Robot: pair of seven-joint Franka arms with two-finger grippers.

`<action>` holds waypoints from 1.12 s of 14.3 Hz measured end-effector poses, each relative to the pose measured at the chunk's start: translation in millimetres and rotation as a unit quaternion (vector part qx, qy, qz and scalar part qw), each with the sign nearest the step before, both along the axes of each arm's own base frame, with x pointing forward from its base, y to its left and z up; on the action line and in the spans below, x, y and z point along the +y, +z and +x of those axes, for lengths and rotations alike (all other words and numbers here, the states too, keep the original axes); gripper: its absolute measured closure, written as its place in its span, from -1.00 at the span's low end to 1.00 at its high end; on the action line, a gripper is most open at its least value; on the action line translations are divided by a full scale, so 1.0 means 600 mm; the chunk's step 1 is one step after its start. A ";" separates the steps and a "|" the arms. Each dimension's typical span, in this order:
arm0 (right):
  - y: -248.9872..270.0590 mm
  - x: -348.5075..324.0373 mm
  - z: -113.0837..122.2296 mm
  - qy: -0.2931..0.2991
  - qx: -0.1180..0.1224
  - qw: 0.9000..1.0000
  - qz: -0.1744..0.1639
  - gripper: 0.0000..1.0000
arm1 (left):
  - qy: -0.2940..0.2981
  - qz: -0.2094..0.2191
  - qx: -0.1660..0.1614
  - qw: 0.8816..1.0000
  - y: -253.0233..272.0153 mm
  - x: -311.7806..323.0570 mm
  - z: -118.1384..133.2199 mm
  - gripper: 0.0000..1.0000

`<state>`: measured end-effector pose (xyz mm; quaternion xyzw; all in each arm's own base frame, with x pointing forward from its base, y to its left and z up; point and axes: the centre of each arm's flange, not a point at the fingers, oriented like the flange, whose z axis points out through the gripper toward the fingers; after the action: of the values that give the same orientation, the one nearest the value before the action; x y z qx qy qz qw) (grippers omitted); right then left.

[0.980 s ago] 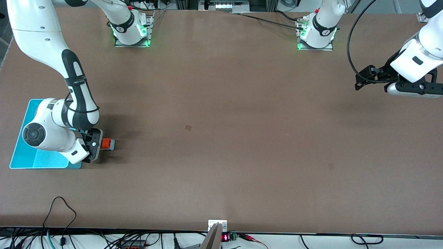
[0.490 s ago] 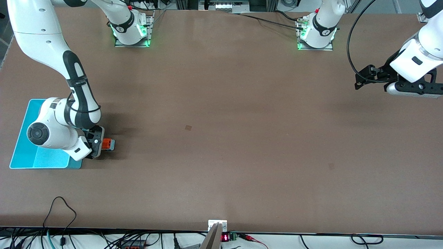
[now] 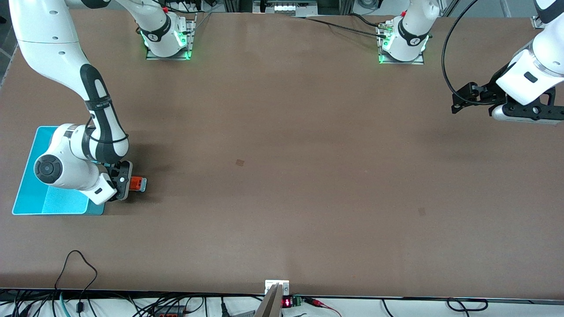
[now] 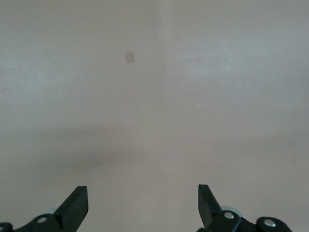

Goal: Wind up bus and store in blue box
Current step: 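Lift the bus with the right gripper over the turquoise box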

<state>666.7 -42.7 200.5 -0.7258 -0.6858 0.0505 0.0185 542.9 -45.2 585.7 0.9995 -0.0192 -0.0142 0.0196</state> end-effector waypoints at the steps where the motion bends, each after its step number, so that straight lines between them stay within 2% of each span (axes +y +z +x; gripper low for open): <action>1: 0.001 0.002 0.002 0.001 -0.004 1.000 0.000 -0.07 | 0.000 0.000 0.000 1.000 0.000 0.000 0.000 -1.00; 3: 0.010 0.009 0.009 -0.015 -0.015 1.000 0.017 -0.07 | 0.000 0.000 0.000 1.000 0.000 0.000 0.000 -1.00; 7: 0.107 0.052 0.052 -0.074 -0.067 0.992 0.079 -0.07 | 0.000 0.000 0.000 1.000 0.000 0.000 0.000 -1.00; 11: 0.191 0.064 0.061 -0.154 -0.092 0.980 0.088 -0.07 | 0.000 0.000 0.000 1.000 0.000 0.000 0.000 -1.00; 13: 0.212 0.046 0.057 -0.221 -0.086 0.968 0.083 -0.07 | 0.000 0.000 0.000 1.000 0.000 0.000 0.000 -1.00; 16: 0.231 -0.031 0.041 -0.334 -0.067 0.938 0.060 -0.07 | 0.000 0.000 0.000 1.000 0.000 0.000 0.000 -1.00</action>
<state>691.5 -61.0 339.4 -0.9122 -0.4055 -0.0489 0.0322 542.8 -45.1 585.9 0.9995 -0.0191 -0.0145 0.0196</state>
